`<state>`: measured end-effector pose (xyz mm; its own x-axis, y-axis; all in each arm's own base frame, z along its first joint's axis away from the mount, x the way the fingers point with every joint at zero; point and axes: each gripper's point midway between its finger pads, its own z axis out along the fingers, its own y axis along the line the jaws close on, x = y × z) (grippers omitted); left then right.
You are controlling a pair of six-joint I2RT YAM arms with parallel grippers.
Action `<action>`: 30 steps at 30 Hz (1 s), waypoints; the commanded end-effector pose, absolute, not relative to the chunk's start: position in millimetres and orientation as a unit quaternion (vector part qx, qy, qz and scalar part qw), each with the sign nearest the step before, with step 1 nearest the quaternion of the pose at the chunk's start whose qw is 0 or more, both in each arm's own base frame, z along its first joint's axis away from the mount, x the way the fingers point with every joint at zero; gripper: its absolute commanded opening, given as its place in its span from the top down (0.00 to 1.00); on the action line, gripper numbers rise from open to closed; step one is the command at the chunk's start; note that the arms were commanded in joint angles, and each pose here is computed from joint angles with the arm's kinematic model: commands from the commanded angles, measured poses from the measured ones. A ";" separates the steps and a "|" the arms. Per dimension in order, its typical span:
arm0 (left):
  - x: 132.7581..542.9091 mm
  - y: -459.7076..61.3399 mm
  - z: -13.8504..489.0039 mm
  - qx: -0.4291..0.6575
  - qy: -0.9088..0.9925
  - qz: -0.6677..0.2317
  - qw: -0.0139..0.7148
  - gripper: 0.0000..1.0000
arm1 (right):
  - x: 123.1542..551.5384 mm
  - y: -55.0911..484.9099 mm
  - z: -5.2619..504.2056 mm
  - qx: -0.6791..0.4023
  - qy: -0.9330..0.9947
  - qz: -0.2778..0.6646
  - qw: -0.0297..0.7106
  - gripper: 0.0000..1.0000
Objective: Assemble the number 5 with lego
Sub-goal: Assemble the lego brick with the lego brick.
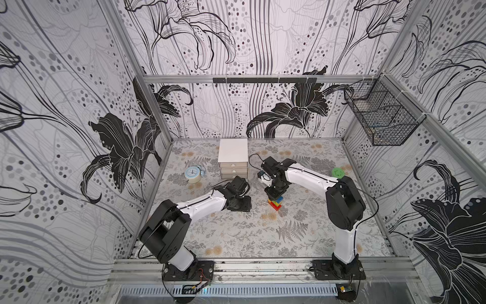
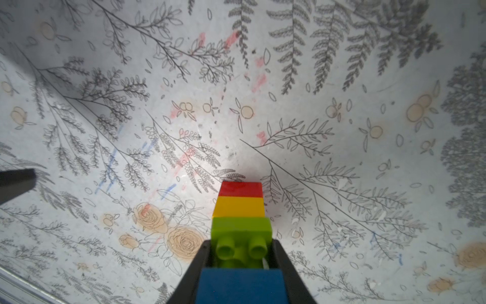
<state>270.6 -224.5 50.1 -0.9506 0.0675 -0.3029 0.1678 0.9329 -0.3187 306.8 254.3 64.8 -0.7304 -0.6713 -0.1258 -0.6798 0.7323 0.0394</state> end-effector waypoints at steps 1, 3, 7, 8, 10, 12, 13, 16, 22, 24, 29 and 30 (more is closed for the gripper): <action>275.6 -222.3 51.2 0.054 0.971 -0.172 0.159 0.48 | 296.4 245.0 46.9 -0.362 0.932 0.011 0.013 0.75; 276.0 -222.0 51.3 0.055 0.971 -0.171 0.160 0.48 | 295.3 243.7 46.1 -0.364 0.931 0.005 0.011 0.75; 275.5 -221.6 51.0 0.055 0.971 -0.171 0.160 0.48 | 292.7 238.5 45.3 -0.367 0.930 -0.010 0.004 0.74; 275.7 -221.7 51.0 0.055 0.971 -0.171 0.160 0.48 | 292.2 237.9 45.4 -0.367 0.930 -0.012 0.005 0.74; 275.1 -221.7 50.3 0.057 0.971 -0.170 0.159 0.48 | 290.9 235.8 45.2 -0.368 0.930 -0.015 0.002 0.75; 275.2 -221.9 50.4 0.058 0.971 -0.170 0.159 0.48 | 290.2 233.7 45.4 -0.366 0.930 -0.019 0.002 0.74; 275.2 -221.7 49.9 0.058 0.971 -0.170 0.159 0.48 | 289.7 232.7 45.1 -0.366 0.930 -0.021 0.001 0.75; 275.5 -222.5 50.3 0.060 0.970 -0.171 0.159 0.48 | 287.7 231.5 43.9 -0.365 0.931 -0.023 -0.001 0.75; 276.5 -223.2 49.9 0.063 0.971 -0.170 0.157 0.48 | 284.3 227.3 41.9 -0.370 0.928 -0.035 -0.006 0.75; 277.0 -223.8 50.9 0.064 0.970 -0.171 0.159 0.48 | 283.7 225.8 43.3 -0.373 0.927 -0.037 -0.004 0.74; 277.2 -224.4 50.2 0.066 0.971 -0.170 0.157 0.48 | 283.2 222.9 44.2 -0.382 0.923 -0.043 -0.005 0.75; 278.1 -224.5 50.5 0.066 0.970 -0.170 0.158 0.48 | 282.8 222.1 43.4 -0.383 0.923 -0.045 -0.007 0.75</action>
<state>270.7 -224.5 49.5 -0.9498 0.0708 -0.3049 0.1715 0.9326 -0.3176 304.4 249.3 63.4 -0.7108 -0.6958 -0.1031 -0.6948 0.7174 -0.0507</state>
